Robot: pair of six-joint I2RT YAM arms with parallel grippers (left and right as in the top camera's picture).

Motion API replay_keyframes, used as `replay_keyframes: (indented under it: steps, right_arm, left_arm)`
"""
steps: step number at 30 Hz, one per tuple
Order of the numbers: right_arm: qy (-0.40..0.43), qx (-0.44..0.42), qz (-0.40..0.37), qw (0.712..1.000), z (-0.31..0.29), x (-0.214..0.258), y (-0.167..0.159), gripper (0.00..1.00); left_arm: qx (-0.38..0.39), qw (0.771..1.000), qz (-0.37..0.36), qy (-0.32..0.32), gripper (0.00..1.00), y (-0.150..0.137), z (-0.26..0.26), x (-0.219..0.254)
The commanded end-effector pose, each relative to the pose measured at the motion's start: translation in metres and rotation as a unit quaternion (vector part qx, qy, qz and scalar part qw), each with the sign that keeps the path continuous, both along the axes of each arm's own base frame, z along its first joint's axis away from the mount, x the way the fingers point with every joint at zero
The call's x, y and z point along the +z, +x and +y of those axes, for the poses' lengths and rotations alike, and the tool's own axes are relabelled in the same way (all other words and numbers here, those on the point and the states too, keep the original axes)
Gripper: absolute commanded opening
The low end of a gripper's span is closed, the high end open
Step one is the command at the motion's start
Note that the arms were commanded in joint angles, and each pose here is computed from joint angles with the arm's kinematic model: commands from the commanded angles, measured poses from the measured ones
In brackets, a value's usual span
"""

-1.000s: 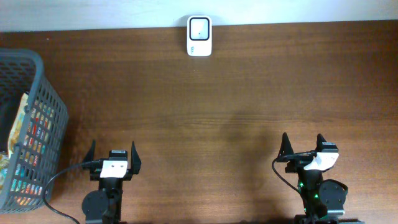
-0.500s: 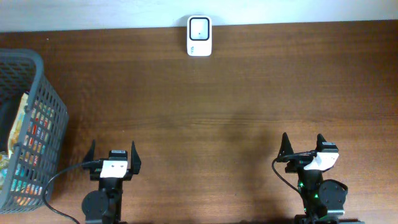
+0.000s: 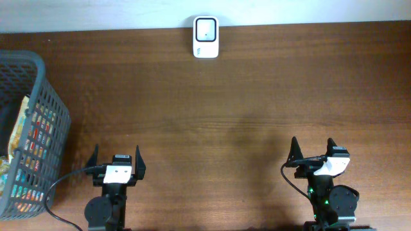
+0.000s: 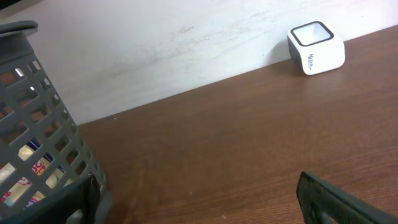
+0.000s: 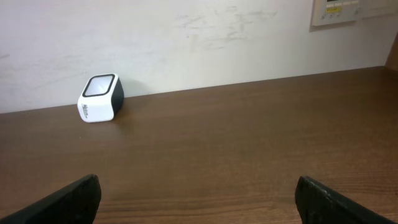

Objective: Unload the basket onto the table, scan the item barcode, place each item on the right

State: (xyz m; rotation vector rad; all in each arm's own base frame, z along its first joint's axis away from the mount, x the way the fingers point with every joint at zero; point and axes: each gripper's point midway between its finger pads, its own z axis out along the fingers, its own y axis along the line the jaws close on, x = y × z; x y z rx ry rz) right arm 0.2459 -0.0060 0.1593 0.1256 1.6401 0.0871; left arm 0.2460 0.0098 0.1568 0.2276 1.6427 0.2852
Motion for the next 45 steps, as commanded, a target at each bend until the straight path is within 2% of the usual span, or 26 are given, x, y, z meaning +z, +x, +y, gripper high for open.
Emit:
replay_keyframes:
  steps: [1, 8, 14, 18, 20, 24, 28, 31, 35, 38, 42, 44, 45]
  right_arm:
    - [0.001, -0.006, 0.001, 1.000, -0.002, -0.003, 0.000, 0.99]
    - [0.001, -0.006, 0.001, 1.000, -0.002, -0.003, 0.000, 0.98]
    - [0.001, -0.006, 0.001, 1.000, -0.002, -0.003, 0.000, 0.99]
    - [0.001, -0.006, 0.001, 1.000, -0.002, -0.003, 0.000, 0.99]
    - [0.001, -0.006, 0.001, 1.000, -0.002, -0.003, 0.000, 0.99]
    - [0.001, -0.006, 0.001, 1.000, -0.002, -0.003, 0.000, 0.99]
    - [0.001, -0.006, 0.001, 1.000, -0.002, -0.003, 0.000, 0.99]
    - [0.001, -0.006, 0.001, 1.000, -0.002, -0.003, 0.000, 0.99]
    - [0.001, -0.006, 0.001, 1.000, -0.002, -0.003, 0.000, 0.99]
    - [0.001, -0.006, 0.001, 1.000, -0.002, -0.003, 0.000, 0.99]
    - [0.001, -0.006, 0.001, 1.000, -0.002, -0.003, 0.000, 0.99]
    - [0.001, -0.006, 0.001, 1.000, -0.002, -0.003, 0.000, 0.99]
    - [0.001, -0.006, 0.001, 1.000, -0.002, -0.003, 0.000, 0.99]
  left_arm:
    - [-0.008, 1.000, 0.001, 0.006, 0.99, 0.000, -0.003, -0.001]
    - [-0.009, 1.000, -0.005, 0.006, 0.99, 0.000, -0.003, 0.002]
    - [-0.081, 0.996, -0.021, -0.001, 0.99, -0.001, -0.028, 0.010]
    - [-0.086, 0.995, -0.050, -0.022, 0.99, -0.003, -0.030, 0.036]
    - [-0.087, 0.993, -0.061, -0.046, 0.99, -0.004, -0.030, 0.060]
    - [-0.123, 0.989, -0.073, -0.046, 0.99, -0.004, -0.042, 0.115]
    - [-0.140, 0.989, -0.015, -0.055, 0.99, 0.019, -0.049, 0.154]
    - [-0.134, 0.986, 0.076, -0.069, 0.99, 0.047, -0.049, 0.179]
    - [-0.124, 0.965, 0.215, -0.089, 0.99, 0.086, -0.048, 0.212]
    - [-0.134, 0.948, 0.270, -0.102, 0.99, 0.103, -0.054, 0.223]
    - [-0.133, 0.943, 0.288, -0.099, 0.99, 0.131, -0.052, 0.220]
    - [-0.093, 0.950, 0.282, -0.097, 0.99, 0.146, -0.037, 0.216]
    - [-0.044, 0.955, 0.271, -0.115, 0.99, 0.153, -0.018, 0.218]
